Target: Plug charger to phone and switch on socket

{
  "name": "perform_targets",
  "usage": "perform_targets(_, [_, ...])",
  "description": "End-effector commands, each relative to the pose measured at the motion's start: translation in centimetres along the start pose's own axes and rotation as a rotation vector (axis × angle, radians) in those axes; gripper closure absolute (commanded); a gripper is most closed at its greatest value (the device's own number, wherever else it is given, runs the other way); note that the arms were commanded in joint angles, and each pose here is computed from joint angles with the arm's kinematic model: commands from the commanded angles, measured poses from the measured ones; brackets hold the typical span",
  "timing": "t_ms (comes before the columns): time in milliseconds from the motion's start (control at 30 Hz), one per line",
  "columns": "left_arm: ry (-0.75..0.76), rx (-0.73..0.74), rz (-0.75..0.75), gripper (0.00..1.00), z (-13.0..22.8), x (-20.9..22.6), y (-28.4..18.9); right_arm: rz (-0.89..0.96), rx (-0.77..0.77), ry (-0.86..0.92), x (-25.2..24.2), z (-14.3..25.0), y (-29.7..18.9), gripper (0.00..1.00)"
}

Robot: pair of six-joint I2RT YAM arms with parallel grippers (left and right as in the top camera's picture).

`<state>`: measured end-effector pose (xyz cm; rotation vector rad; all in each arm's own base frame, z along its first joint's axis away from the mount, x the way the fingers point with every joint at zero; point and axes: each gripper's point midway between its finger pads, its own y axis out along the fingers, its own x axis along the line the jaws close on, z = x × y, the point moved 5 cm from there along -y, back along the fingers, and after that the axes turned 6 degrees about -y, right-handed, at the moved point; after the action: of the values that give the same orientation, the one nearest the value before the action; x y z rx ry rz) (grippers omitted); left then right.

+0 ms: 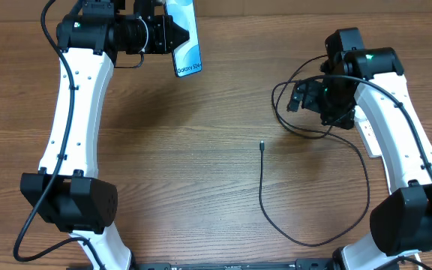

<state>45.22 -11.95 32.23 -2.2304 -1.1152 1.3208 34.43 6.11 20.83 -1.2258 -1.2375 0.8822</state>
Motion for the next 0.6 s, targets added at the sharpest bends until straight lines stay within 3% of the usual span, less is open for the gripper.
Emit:
perform_targets(0, [0.058, -0.024, 0.04, 0.96, -0.6, -1.0, -0.5, -0.032, 0.004, -0.008, 0.6, 0.0, 0.1, 0.0])
perform_targets(567, [0.056, -0.023, 0.037, 0.96, -0.6, -0.9, -0.5, -0.06, -0.032, 0.123, 1.1, -1.6, 1.3, 0.0])
